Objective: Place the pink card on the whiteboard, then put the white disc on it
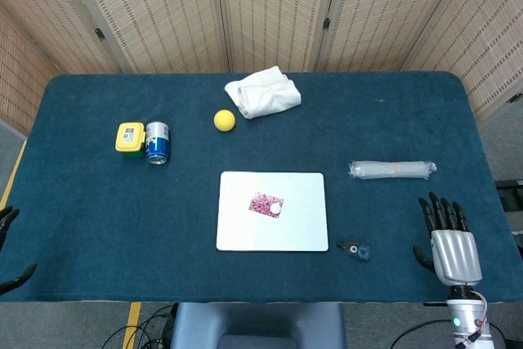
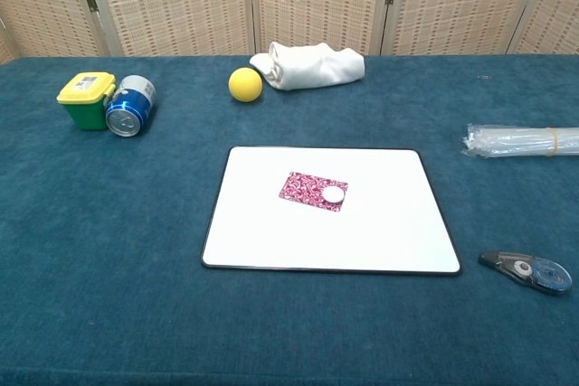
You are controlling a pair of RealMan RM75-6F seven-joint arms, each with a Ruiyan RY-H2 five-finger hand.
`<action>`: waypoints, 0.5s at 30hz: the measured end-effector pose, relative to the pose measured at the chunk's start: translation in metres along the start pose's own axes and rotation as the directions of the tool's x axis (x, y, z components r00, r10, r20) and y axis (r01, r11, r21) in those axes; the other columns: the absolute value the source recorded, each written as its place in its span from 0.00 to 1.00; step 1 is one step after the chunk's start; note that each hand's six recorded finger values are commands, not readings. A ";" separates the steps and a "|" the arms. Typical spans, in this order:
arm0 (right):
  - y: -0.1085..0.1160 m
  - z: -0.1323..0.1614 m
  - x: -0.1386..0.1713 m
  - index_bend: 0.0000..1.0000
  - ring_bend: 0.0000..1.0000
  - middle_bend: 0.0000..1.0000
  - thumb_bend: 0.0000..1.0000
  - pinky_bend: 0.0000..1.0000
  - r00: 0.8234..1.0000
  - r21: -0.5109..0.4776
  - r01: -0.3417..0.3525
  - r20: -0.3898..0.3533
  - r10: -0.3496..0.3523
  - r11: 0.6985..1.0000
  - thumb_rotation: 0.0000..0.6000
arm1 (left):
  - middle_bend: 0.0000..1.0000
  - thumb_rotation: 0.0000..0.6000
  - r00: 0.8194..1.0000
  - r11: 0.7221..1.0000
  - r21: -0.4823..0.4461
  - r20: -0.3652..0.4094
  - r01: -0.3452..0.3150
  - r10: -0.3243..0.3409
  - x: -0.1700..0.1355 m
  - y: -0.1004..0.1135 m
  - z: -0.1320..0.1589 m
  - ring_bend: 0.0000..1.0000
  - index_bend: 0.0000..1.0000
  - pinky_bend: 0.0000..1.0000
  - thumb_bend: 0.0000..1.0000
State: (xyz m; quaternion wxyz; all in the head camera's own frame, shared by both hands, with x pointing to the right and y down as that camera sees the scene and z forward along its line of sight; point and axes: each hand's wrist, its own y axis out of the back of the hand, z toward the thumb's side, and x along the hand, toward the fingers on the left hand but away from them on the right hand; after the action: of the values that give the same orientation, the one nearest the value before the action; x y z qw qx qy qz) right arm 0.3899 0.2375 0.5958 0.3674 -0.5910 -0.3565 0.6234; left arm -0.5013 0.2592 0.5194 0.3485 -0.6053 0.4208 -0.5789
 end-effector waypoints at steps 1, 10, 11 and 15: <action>-0.001 -0.003 -0.001 0.00 0.00 0.00 0.19 0.00 1.000 -0.005 -0.004 0.000 0.004 1.000 1.00 | 0.08 1.00 1.000 1.000 0.006 0.001 0.004 -0.004 0.000 -0.001 0.001 0.12 0.06 0.32 0.28; 0.007 -0.016 0.005 0.00 0.00 0.00 0.19 0.00 0.999 -0.032 0.013 -0.032 -0.014 0.999 1.00 | 0.08 1.00 0.998 0.999 0.025 0.034 0.043 -0.044 0.003 -0.011 0.015 0.12 0.06 0.32 0.28; 0.010 -0.017 0.007 0.00 0.00 0.00 0.19 0.00 0.999 -0.017 0.019 -0.037 -0.020 1.000 1.00 | 0.08 1.00 0.998 0.999 0.025 0.033 0.045 -0.046 0.003 -0.011 0.015 0.12 0.06 0.32 0.28; 0.011 -0.020 0.010 0.00 0.00 0.00 0.19 0.00 0.999 -0.015 0.010 -0.034 -0.010 1.000 1.00 | 0.08 1.00 0.997 0.997 0.028 0.030 0.070 -0.071 0.003 -0.016 0.017 0.12 0.06 0.32 0.28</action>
State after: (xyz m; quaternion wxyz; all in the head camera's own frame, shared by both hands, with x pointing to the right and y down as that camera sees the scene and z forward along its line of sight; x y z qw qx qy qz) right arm 0.4092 0.2412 0.5809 0.3722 -0.6026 -0.3578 0.6086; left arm -0.4831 0.2614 0.5335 0.3424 -0.6237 0.3861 -0.5871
